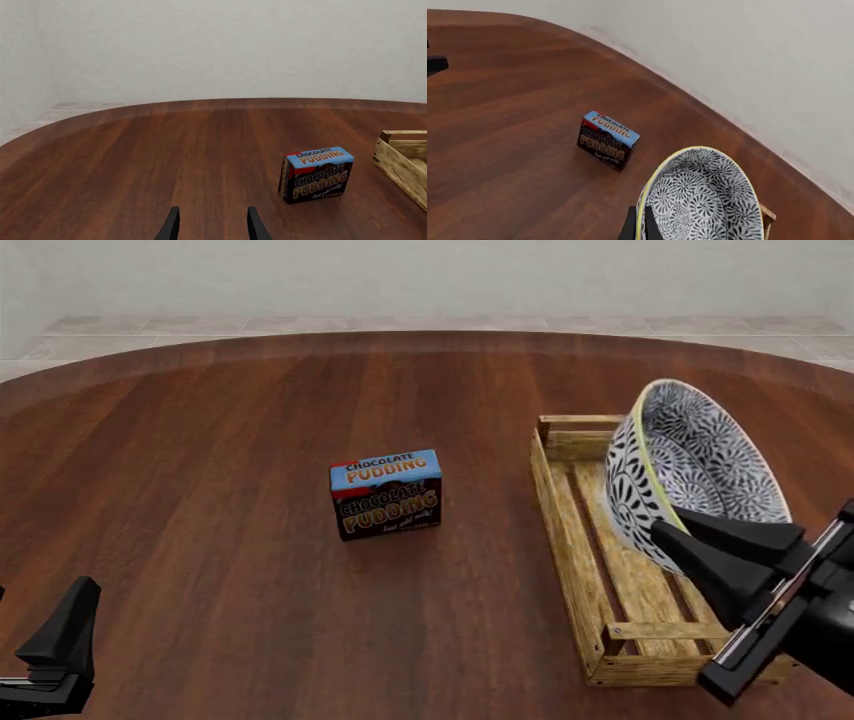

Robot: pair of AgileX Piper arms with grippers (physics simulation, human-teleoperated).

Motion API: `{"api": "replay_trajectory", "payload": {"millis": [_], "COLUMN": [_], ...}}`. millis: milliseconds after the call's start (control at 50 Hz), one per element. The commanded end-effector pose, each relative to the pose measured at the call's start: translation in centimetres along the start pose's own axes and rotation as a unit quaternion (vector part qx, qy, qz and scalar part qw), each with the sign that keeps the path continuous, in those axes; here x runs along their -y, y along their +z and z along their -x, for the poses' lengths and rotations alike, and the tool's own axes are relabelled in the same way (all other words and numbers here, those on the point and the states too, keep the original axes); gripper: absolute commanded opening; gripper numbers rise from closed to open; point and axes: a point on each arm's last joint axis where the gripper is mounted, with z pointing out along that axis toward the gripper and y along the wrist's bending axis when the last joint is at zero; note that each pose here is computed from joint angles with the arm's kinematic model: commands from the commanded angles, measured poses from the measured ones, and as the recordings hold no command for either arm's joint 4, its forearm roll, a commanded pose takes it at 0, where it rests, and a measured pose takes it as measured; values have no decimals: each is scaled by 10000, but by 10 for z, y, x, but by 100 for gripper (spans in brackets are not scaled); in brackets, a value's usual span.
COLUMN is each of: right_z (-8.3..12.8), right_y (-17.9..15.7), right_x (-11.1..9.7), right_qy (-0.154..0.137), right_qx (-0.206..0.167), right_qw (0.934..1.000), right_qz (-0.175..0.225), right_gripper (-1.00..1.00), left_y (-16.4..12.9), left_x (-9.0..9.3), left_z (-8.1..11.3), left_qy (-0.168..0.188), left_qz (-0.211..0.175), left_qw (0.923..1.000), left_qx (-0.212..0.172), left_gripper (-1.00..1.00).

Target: Pick up the bowl on the left and put it in the tray.

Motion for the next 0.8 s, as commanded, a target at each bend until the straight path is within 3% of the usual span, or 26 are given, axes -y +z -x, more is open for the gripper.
{"api": "replay_trajectory", "payload": {"millis": [20, 800], "right_z": [-5, -35], "right_y": [6, 48], "right_x": [3, 10], "right_qy": [-31, 270], "right_qx": [-150, -706], "right_qw": [9998, 9959], "right_qz": [-155, -495], "right_gripper": [-100, -100], "left_y": [0, 0], "left_x": [0, 0], "left_z": [0, 0], "left_qy": [0, 0], "left_qz": [0, 0], "left_qw": [10000, 10000], "left_qx": [0, 0], "left_gripper": [100, 100]}}
